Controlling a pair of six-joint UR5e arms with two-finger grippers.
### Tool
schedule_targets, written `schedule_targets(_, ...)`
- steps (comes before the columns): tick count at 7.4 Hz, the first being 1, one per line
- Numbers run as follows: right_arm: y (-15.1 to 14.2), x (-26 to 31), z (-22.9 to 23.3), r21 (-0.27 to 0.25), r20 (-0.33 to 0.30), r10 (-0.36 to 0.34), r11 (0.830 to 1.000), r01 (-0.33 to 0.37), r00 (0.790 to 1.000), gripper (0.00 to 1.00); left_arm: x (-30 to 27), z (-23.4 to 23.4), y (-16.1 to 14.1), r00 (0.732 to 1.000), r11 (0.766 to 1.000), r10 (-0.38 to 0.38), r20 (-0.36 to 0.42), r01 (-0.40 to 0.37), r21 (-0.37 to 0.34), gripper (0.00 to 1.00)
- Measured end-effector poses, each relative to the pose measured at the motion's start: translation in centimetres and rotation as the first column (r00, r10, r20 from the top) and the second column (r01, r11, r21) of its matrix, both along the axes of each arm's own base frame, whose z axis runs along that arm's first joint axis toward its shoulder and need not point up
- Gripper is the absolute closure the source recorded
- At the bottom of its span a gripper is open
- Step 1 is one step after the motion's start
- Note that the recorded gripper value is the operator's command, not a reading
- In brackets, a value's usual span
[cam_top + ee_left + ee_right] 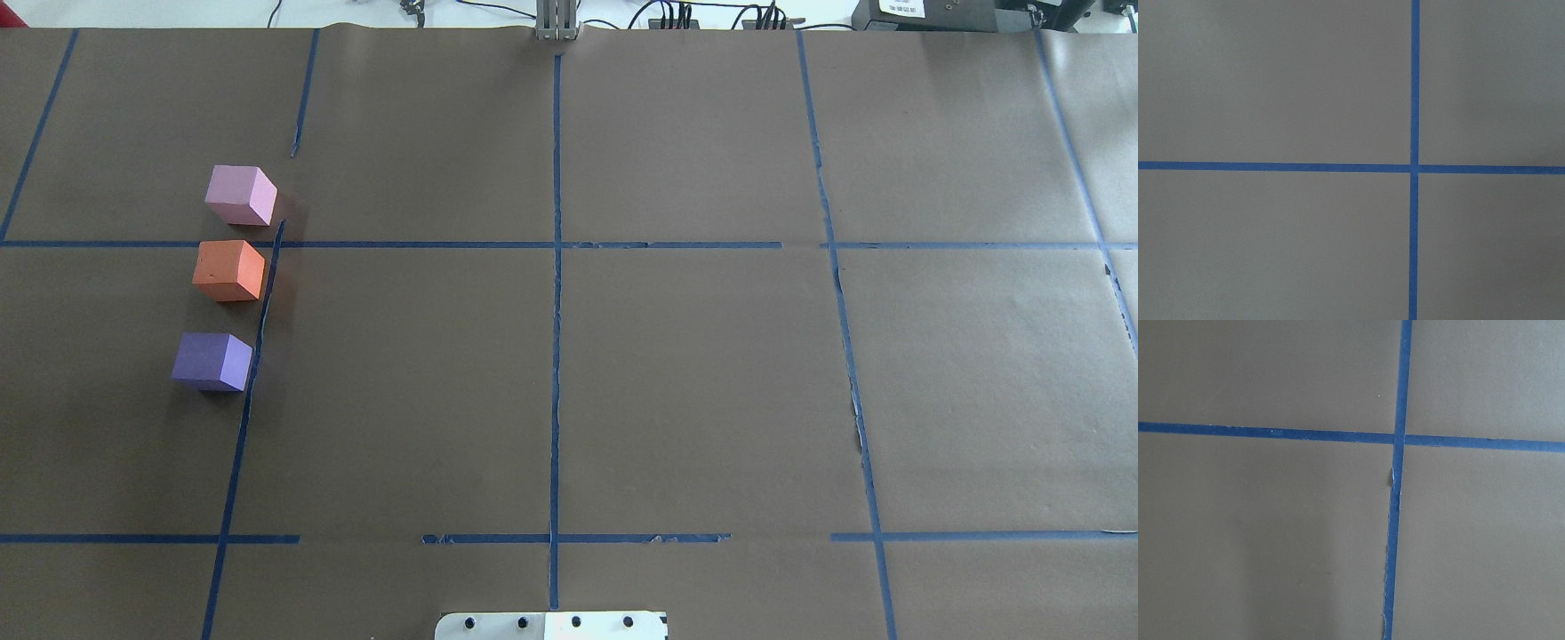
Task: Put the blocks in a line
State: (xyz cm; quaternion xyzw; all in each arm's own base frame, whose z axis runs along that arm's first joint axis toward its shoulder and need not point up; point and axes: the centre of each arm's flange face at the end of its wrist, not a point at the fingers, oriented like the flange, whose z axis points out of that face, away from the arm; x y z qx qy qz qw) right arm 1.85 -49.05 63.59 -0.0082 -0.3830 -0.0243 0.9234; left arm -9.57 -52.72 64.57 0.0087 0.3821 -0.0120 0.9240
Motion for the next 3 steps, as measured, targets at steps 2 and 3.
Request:
schedule_targets(2,0.0,0.0,0.0,0.0,0.0,0.0,1.0,0.0,1.0,0.0,0.0,-0.02,0.01,1.0,1.0,0.0,0.0,0.0,0.001,0.0)
schedule_targets(3,0.0,0.0,0.0,0.0,0.0,0.0,1.0,0.0,1.0,0.0,-0.03,-0.11,-0.04,1.0,1.0,-0.001,0.0,0.001,0.003,0.0)
